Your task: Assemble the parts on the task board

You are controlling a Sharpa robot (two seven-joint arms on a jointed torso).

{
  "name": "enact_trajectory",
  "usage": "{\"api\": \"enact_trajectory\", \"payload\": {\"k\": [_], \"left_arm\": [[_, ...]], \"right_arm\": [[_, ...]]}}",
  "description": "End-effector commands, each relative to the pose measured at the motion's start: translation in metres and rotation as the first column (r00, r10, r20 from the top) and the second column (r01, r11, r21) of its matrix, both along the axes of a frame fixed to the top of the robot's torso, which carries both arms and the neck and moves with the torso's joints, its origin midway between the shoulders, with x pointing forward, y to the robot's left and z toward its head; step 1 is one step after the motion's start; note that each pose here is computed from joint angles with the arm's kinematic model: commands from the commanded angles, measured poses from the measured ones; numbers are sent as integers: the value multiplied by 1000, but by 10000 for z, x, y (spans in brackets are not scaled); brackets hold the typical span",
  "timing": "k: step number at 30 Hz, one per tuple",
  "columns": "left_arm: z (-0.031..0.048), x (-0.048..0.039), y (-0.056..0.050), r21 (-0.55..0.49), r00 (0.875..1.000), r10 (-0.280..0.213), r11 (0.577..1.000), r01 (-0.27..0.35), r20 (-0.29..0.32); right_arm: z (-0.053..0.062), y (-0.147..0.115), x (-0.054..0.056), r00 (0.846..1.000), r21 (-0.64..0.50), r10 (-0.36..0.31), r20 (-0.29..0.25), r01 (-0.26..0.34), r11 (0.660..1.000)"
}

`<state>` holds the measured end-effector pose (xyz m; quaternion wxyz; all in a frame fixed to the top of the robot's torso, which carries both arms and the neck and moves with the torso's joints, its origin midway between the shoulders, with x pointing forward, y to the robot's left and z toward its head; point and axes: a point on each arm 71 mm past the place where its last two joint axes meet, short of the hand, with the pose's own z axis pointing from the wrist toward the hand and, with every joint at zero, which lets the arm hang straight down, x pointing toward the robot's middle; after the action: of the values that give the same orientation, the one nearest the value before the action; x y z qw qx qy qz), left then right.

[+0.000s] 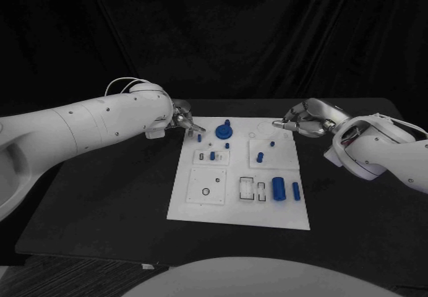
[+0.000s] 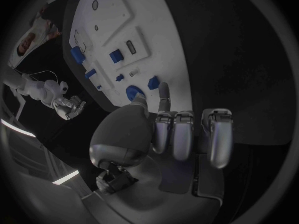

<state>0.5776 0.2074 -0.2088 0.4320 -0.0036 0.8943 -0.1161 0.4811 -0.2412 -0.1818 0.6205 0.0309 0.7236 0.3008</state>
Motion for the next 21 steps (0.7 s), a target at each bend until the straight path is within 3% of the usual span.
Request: {"api": "enact_trajectory", "payload": {"k": [1,21], "left_arm": [[-34,-11,-6,9,1000,-7,1000,7,-13],[-80,-24,-81,-17,999,-3,1000,2,-51]], "right_arm": [[-3,-4,1,1000,2,-6,5,5,1000],[-12,-12,17,1000,2,-14,-3,14,1000]]}}
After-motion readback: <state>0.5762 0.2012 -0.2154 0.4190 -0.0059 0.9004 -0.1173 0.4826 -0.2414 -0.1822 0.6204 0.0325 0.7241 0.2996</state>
